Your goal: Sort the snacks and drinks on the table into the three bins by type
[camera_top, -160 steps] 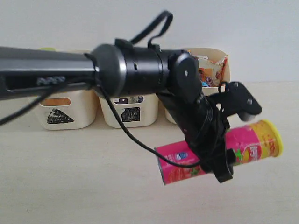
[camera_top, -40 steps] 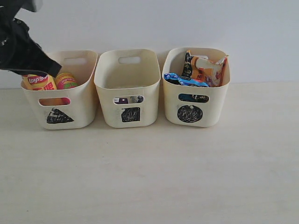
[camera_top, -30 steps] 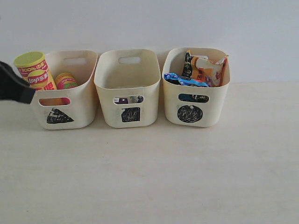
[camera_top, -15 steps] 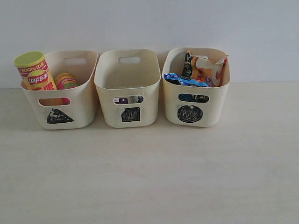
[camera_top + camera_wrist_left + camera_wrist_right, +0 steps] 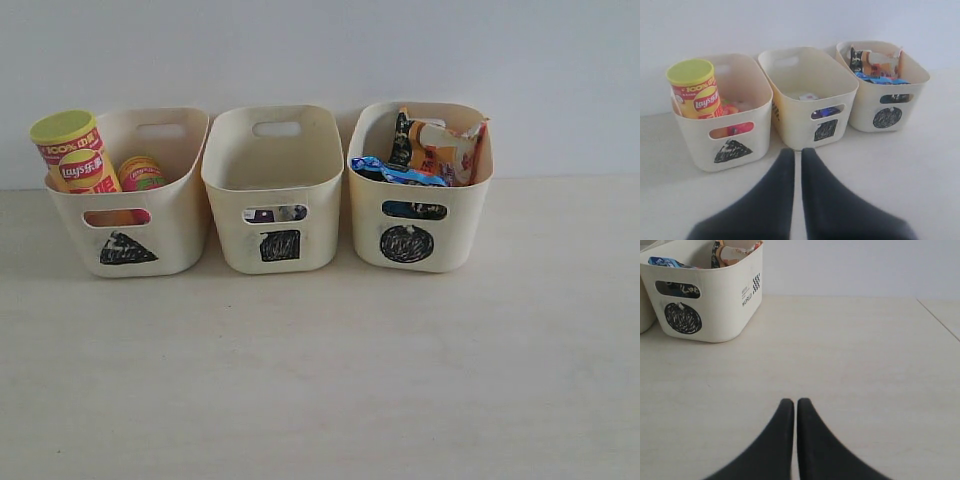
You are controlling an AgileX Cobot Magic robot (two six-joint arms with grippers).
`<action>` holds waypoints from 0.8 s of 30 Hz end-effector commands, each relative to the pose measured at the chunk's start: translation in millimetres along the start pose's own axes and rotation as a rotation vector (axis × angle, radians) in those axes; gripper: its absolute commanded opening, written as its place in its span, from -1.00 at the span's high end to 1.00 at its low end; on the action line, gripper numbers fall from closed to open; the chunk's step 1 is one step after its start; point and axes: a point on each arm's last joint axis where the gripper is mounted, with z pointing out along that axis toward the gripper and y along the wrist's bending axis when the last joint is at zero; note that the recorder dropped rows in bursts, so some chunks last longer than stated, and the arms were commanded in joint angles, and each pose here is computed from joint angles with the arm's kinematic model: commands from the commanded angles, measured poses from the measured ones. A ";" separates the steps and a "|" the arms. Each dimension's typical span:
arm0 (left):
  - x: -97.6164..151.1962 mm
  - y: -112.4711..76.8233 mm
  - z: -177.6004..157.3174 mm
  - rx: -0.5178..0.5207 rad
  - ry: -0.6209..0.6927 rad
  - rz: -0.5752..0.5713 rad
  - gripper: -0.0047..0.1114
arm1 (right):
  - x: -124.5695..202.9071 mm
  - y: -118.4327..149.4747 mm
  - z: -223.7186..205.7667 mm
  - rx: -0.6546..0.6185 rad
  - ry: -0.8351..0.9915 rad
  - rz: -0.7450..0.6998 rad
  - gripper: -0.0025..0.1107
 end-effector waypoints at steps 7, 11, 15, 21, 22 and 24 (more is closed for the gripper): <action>42.2 11.9 -19.7 -0.117 -0.161 -0.035 0.84 | 0.7 0.0 0.2 0.002 -0.008 0.002 0.96; 58.4 15.2 -22.3 -0.165 -0.203 -0.038 0.84 | 0.7 0.0 0.2 0.002 -0.008 0.002 0.96; 72.1 15.9 -23.5 -0.175 -0.250 -0.036 0.84 | 0.7 0.0 0.2 0.002 -0.008 0.002 0.96; 90.9 16.3 -23.7 -0.179 -0.278 -0.029 0.84 | 0.7 0.0 0.2 0.002 -0.007 0.002 0.96; 94.4 16.6 -23.4 -0.183 -0.279 -0.027 0.84 | 0.7 0.0 0.2 0.002 -0.007 0.002 0.96; 100.8 17.5 -22.4 -0.196 -0.280 -0.025 0.84 | 0.7 0.0 0.2 0.002 -0.007 0.002 0.96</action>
